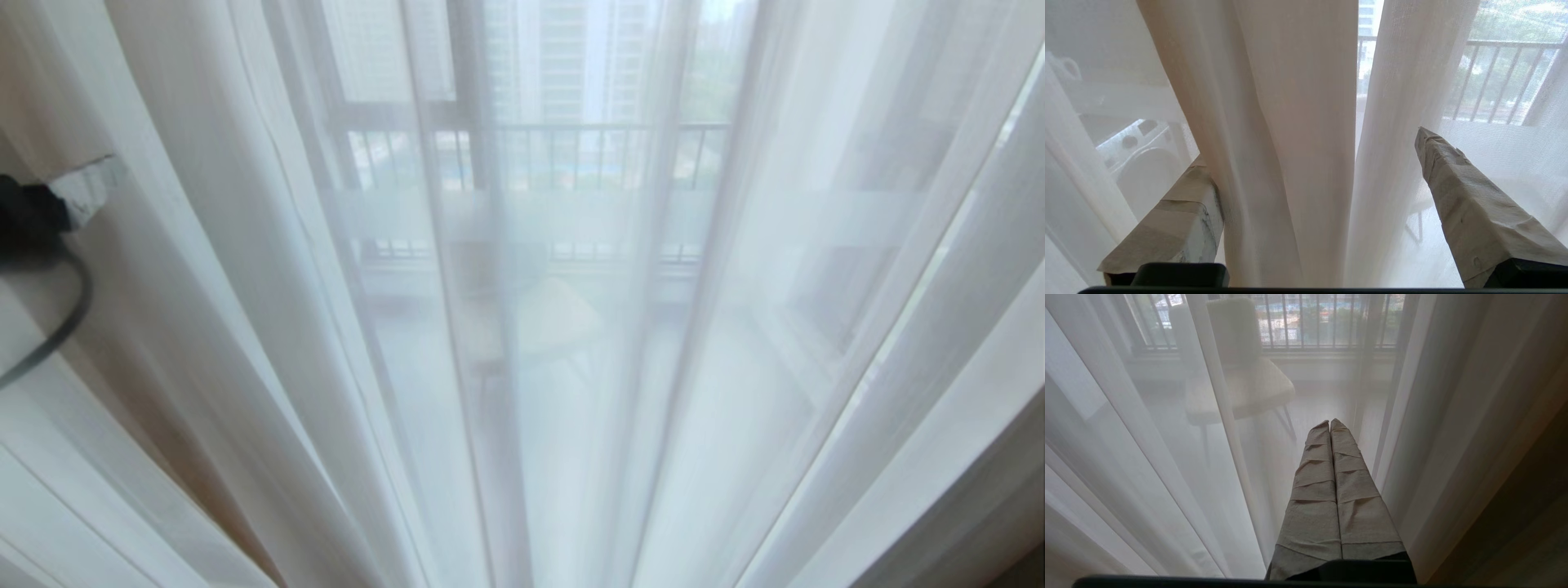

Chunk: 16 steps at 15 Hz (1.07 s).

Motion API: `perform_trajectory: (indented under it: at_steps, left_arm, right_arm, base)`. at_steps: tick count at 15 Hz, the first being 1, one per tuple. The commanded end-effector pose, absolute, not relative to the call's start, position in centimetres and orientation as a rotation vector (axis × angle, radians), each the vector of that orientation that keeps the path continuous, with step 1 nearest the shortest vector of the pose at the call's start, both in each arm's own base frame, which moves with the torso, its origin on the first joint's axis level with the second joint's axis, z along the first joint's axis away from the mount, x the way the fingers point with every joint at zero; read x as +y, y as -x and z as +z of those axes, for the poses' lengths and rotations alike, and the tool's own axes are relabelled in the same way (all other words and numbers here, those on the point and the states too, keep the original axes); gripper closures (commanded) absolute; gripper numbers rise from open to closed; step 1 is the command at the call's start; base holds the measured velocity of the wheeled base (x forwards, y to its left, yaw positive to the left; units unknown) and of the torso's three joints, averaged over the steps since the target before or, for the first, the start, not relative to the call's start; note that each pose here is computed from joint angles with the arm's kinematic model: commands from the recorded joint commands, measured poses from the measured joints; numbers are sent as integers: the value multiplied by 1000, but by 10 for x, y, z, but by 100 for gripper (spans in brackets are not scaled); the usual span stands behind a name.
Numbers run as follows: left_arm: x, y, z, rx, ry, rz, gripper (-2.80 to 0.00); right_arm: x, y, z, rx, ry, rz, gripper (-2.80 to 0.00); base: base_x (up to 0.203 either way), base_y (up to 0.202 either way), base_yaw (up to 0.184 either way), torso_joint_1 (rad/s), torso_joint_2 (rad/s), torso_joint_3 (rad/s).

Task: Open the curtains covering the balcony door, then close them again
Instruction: Close the inner curtains on both sides

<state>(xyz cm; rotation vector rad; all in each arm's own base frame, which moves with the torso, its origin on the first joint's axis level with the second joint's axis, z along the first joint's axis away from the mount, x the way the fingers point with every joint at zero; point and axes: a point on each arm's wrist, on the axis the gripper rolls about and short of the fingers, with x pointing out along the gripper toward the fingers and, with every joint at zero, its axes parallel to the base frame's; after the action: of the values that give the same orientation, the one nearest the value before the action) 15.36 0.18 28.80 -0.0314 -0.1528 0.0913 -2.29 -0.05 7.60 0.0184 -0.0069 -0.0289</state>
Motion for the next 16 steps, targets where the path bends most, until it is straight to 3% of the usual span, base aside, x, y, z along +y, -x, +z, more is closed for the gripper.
perform_trajectory:
  at_steps: [1,8,16]
  left_arm:
    - [3,-124,291,-206,34,99,-280]
    - [3,-64,277,-185,33,101,-280]
    - [2,-35,261,-158,35,102,-280]
  right_arm:
    - [-1,23,76,-6,-18,-29,0]
    - [-1,23,76,-6,-18,-29,0]
    - [-1,23,76,-6,-18,-29,0]
  base:
    - [0,0,0,0,0,0]
    - [0,0,0,0,0,0]
    - [0,0,0,0,0,0]
